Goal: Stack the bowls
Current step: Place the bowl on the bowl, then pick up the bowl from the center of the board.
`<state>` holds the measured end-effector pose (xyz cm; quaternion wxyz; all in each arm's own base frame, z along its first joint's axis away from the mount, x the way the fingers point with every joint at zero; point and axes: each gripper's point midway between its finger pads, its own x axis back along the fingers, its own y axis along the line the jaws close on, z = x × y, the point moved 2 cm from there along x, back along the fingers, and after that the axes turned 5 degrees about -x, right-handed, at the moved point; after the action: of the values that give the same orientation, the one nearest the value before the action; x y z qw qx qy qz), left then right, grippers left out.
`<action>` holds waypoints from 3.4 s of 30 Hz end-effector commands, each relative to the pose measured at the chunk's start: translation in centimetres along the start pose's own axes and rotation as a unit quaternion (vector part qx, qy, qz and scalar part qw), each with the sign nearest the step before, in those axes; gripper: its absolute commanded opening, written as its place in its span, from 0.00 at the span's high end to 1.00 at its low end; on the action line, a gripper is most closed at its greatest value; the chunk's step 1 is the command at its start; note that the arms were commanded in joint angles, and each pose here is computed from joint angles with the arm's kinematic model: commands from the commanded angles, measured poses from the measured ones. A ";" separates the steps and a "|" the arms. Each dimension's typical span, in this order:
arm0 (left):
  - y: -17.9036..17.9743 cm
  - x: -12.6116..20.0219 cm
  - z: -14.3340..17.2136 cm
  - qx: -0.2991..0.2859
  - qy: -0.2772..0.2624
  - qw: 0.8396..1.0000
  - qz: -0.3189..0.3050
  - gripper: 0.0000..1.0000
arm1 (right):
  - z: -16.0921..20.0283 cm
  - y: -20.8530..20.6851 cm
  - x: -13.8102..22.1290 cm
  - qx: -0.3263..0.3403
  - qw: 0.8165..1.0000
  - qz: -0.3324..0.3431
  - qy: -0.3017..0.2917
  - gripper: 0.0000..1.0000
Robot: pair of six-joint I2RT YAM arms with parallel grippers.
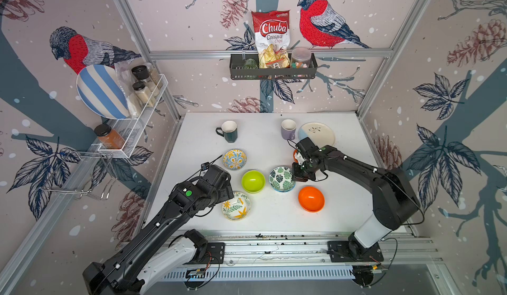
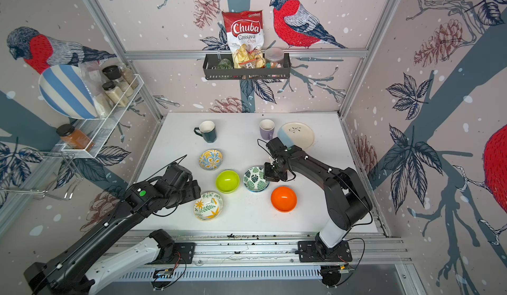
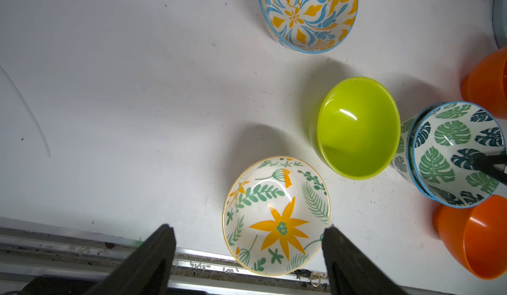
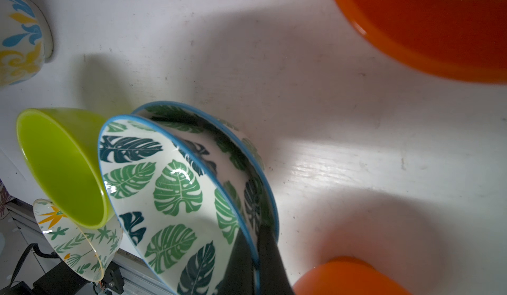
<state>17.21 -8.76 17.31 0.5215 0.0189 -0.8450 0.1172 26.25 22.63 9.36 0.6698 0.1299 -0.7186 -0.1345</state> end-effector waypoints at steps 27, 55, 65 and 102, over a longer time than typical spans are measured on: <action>-0.2 -0.1 0.0 -0.007 0.002 1.000 0.005 0.14 | -0.7 -0.3 2.5 0.021 0.999 0.034 -0.031 0.64; -0.8 -0.3 0.1 -0.010 0.013 1.000 0.021 0.14 | -0.6 -0.6 1.0 0.016 0.999 0.036 -0.014 0.84; -0.6 -0.2 0.1 -0.010 0.010 1.000 0.016 0.15 | -0.5 -0.8 0.5 0.011 0.999 0.034 -0.009 0.86; -1.3 -10.8 -12.9 0.066 0.033 0.997 0.002 0.53 | -1.6 0.7 8.8 0.037 0.989 -0.004 -0.143 0.35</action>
<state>31.51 -7.39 13.58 0.5618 0.0778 -0.8066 0.1666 27.37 20.26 17.94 0.5561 0.1373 -0.8088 -0.1331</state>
